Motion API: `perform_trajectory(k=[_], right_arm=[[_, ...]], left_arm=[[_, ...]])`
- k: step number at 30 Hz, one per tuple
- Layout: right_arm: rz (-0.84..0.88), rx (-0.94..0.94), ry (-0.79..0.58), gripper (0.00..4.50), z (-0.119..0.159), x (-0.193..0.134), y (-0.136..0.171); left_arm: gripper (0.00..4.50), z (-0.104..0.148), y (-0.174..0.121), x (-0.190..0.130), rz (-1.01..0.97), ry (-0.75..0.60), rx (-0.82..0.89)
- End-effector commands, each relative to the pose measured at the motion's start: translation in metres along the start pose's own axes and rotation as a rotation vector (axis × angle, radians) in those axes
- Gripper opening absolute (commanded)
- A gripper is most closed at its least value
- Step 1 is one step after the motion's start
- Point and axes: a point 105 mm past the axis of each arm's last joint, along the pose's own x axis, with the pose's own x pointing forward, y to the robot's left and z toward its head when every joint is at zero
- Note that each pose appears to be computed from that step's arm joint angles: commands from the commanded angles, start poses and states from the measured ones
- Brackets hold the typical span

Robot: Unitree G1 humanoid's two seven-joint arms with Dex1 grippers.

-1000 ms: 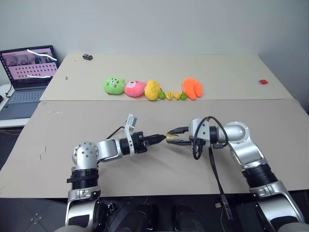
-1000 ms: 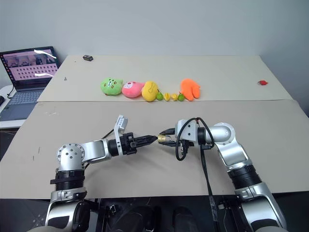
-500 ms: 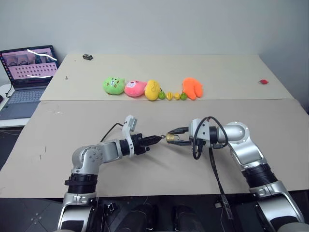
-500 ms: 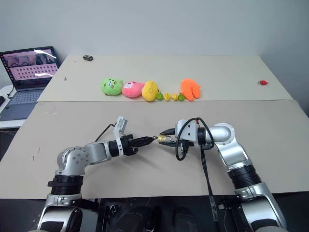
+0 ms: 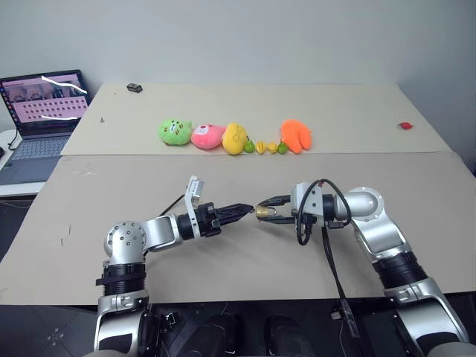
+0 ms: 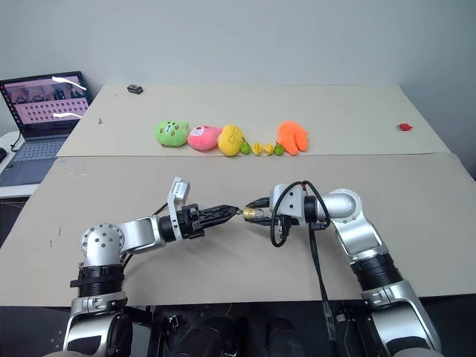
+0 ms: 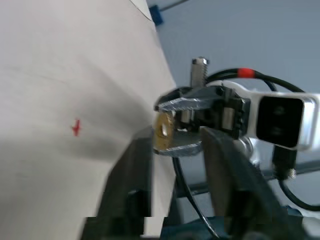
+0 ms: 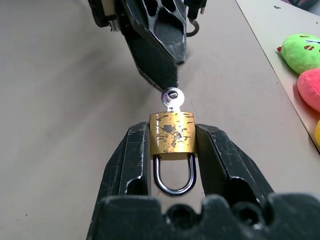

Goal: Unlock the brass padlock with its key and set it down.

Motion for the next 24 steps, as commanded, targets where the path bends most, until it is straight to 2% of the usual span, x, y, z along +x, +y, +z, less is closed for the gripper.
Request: perform_trajectory(k=[1,24], right_arm=[[-0.012,-0.055,-0.029,0.93,0.013,-0.002,-0.008],[-0.015,-0.060,-0.035,0.93,0.015,-0.001,-0.007]], left_arm=[[1.96,0.005,-0.009,-0.002,-0.036,-0.021,0.004],[1.96,0.008,0.001,0.009,0.010,-0.029,-0.023]])
